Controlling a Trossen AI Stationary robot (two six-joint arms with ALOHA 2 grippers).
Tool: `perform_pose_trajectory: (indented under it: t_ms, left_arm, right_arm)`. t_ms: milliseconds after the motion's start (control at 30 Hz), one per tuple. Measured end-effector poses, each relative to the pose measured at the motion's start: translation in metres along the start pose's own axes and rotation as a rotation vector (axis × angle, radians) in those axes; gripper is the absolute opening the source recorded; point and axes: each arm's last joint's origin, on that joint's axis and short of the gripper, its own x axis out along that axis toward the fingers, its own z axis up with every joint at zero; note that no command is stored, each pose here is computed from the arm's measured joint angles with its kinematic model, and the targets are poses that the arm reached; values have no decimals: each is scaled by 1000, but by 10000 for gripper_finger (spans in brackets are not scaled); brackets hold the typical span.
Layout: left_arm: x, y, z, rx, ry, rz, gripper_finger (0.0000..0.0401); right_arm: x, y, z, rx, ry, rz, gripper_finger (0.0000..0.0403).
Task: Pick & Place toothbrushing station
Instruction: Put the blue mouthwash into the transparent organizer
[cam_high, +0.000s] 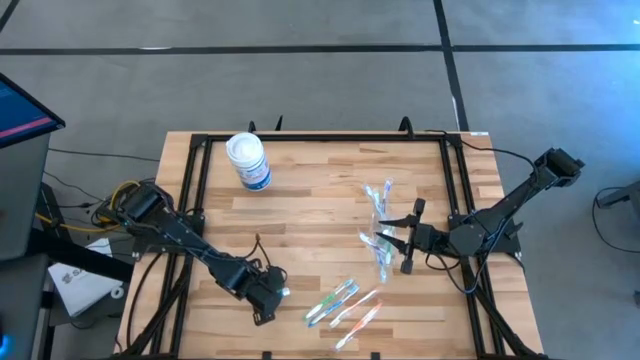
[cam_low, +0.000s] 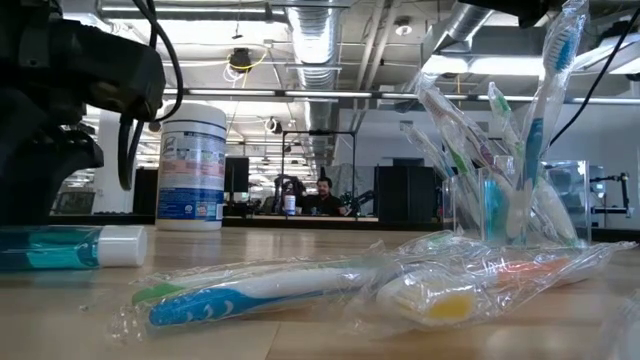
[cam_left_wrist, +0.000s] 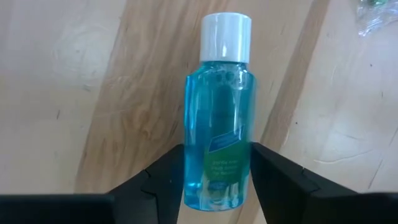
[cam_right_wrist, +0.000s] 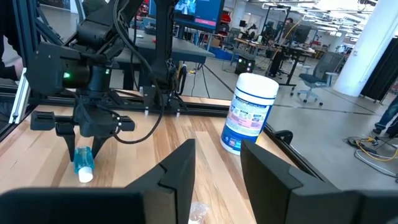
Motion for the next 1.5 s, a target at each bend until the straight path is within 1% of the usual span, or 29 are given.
perform_pose_trajectory:
  t_ms: [233,367,600,700,800,933,1100,1233,1367,1500]
  left_arm:
    - [1,1,2,-2,-48,29,137]
    - [2,3,6,-14,-79,42,134]
    - [2,5,9,-26,-83,48,133]
    - [-3,5,10,-28,-109,44,132]
    - [-12,9,10,-22,-156,78,132]
    - [-33,8,17,-10,-302,76,132]
    - [-47,12,22,13,-425,132,132]
    - [-50,15,28,30,-465,157,132]
    - [-51,20,36,58,-520,215,132]
    - [-52,23,48,89,-569,222,132]
  right_arm:
    - [0,0,0,-2,2,0,118]
    - [0,0,0,-2,2,0,118]
    - [0,0,0,-2,2,0,118]
    - [0,0,0,-3,2,0,118]
    - [0,0,0,-3,2,0,118]
    - [0,0,0,-3,2,0,118]
    - [0,0,-1,4,4,0,118]
    - [2,2,-2,-2,9,1,118]
    - [3,1,-2,1,10,-5,118]
    - [5,-2,-2,41,4,-21,118]
